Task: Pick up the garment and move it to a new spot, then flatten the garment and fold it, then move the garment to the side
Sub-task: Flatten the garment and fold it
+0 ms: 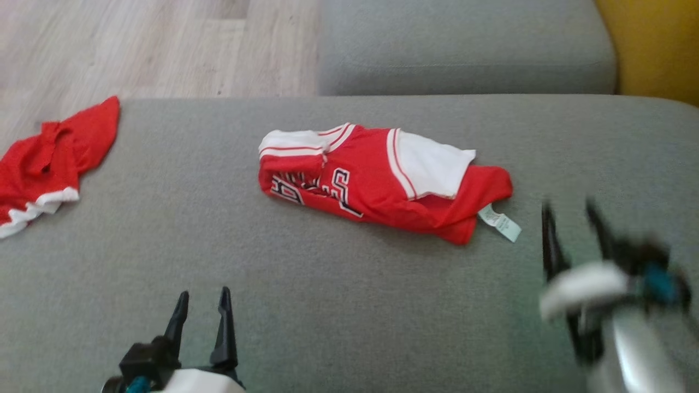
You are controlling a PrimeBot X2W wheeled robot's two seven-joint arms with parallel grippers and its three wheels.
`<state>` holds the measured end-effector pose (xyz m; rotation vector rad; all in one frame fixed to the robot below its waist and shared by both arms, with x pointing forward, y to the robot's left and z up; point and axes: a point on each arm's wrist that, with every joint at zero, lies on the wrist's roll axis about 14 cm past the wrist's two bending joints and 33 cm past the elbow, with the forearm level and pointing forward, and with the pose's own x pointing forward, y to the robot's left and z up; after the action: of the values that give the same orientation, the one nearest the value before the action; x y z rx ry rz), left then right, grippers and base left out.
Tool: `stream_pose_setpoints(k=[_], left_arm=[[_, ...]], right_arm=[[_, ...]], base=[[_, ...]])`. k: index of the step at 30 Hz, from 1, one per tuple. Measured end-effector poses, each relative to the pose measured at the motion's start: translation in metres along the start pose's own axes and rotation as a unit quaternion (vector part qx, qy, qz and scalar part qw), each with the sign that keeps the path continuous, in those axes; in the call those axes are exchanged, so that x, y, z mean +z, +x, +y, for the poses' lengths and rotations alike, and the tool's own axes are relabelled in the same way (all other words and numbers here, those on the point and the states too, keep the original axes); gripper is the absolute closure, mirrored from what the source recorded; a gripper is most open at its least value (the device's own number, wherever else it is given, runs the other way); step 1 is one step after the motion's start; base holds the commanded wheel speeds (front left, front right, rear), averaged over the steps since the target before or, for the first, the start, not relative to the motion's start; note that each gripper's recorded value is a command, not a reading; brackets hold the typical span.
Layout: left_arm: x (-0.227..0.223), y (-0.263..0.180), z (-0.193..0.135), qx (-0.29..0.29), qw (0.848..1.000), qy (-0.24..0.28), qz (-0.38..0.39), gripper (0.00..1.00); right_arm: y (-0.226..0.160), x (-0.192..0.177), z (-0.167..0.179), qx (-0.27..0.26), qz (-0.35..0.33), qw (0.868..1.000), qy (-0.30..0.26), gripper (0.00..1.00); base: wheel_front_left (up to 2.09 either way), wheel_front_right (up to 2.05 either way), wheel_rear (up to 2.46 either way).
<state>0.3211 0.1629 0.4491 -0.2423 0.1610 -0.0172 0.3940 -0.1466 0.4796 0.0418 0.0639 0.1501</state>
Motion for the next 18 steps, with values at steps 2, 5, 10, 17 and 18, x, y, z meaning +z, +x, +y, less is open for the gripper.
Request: stream_pose_setpoints(k=[2, 5, 10, 17, 18], left_arm=[[-0.001, 0.000, -0.001, -0.001, 1.000, 0.003, 0.002, 0.00], [0.001, 0.004, -0.005, -0.004, 1.000, -0.001, 0.001, 0.00], [0.004, 0.016, -0.010, -0.001, 1.000, -0.011, -0.003, 0.00], [-0.001, 0.019, 0.001, 0.025, 1.000, -0.018, 0.003, 0.00], [-0.003, 0.019, 0.004, 0.030, 0.999, -0.017, 0.005, 0.00]], right_arm=[[0.032, 0.028, 0.003, 0.007, -0.013, 1.000, -0.013, 0.00], [0.076, 0.057, 0.016, 0.025, -0.004, 0.999, -0.041, 0.00], [0.127, 0.041, 0.022, 0.042, 0.100, 0.992, -0.065, 0.00], [0.164, -0.017, 0.018, 0.045, 0.250, 0.963, -0.087, 0.00], [0.166, -0.028, 0.020, 0.048, 0.273, 0.957, -0.087, 0.00]], base=[[0.00, 0.00, 0.00], [0.00, 0.00, 0.00], [0.00, 0.00, 0.00], [0.00, 0.00, 0.00], [0.00, 0.00, 0.00]])
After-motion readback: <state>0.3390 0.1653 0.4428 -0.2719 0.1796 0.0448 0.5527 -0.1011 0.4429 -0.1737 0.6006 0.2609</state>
